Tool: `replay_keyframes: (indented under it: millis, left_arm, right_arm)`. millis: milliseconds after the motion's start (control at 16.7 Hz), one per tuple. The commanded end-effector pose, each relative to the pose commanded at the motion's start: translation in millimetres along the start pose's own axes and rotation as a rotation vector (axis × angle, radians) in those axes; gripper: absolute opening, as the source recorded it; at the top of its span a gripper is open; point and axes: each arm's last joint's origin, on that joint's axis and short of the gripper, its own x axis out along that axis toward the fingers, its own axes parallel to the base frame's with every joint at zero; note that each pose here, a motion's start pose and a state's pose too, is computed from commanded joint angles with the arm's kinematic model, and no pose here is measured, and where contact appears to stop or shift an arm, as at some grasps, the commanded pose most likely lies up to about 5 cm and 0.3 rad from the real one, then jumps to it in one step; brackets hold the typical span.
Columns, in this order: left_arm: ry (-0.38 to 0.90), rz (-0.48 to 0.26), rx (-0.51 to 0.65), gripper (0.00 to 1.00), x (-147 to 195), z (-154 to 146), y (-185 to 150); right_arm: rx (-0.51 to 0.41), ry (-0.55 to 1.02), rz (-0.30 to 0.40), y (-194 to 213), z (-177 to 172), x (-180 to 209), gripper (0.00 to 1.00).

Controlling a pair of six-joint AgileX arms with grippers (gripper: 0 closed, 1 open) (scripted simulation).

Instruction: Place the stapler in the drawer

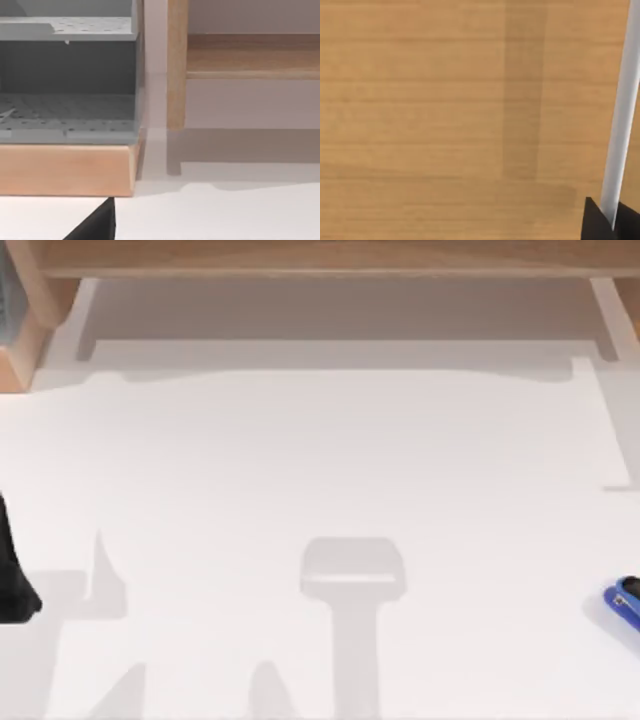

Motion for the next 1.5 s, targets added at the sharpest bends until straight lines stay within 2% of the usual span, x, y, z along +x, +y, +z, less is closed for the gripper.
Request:
replay_keyframes:
  millis: [300,1080,1500]
  left_arm:
    - [0.000,0.000,0.000,1.00,0.0,0.0,0.0]
    - [0.000,0.000,0.000,1.00,0.0,0.0,0.0]
    - [0.000,0.000,0.000,1.00,0.0,0.0,0.0]
  right_arm:
    - [-0.007,-0.002,-0.011,-2.9,-0.6,-6.1,0.00]
    - [-0.007,-0.002,-0.011,-2.9,-0.6,-6.1,0.98]
    - [-0.007,-0.002,-0.011,-2.9,-0.6,-6.1,1.00]
